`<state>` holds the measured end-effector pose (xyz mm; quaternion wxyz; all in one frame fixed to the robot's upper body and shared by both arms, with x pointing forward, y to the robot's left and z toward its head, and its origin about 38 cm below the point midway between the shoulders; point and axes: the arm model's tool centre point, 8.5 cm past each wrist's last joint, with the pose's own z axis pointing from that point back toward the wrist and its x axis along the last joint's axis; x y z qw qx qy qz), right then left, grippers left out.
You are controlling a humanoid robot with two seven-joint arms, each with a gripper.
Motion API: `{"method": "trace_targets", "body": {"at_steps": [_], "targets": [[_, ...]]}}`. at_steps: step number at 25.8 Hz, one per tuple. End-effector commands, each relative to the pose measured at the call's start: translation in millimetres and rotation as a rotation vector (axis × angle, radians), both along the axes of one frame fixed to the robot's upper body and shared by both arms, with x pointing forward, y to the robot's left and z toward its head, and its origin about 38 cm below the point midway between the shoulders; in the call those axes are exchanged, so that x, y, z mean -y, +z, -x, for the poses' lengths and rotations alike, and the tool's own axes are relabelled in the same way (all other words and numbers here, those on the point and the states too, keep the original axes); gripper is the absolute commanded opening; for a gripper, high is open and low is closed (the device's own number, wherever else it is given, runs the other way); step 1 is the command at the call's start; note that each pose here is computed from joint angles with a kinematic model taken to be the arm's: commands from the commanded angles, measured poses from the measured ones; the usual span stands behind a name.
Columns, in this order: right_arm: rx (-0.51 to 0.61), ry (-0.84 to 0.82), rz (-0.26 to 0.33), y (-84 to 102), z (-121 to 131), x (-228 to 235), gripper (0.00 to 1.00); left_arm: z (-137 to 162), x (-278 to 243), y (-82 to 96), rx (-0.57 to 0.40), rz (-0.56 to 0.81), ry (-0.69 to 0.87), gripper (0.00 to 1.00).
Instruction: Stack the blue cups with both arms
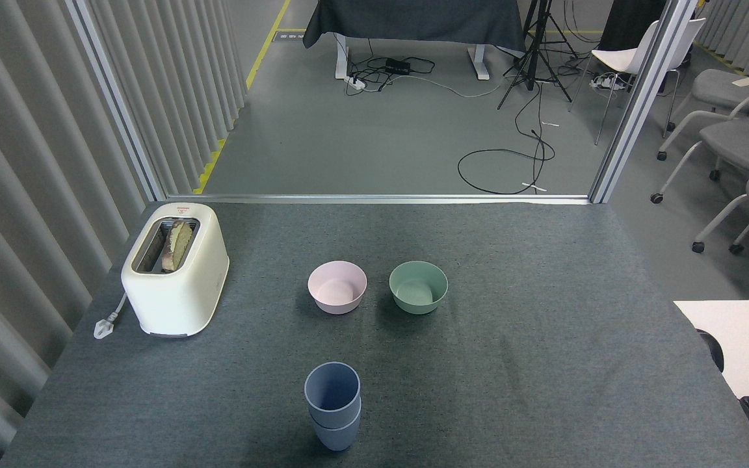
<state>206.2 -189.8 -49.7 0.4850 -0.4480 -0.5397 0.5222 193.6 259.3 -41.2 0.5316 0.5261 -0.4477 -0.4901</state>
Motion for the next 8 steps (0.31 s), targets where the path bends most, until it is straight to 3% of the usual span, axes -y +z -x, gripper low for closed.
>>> {"method": "trace_targets", "body": {"at_steps": [1,8], "targets": [[-0.024,-0.005,0.004,-5.8,16.8,2.9,1.00,-5.3,-0.6,2.4,0.017,-0.005,-0.024,1.00],[-0.011,-0.025,0.022,-3.2,16.0,15.0,1.00,-4.9,7.4,2.6,0.018,0.038,-0.105,1.00]]}}
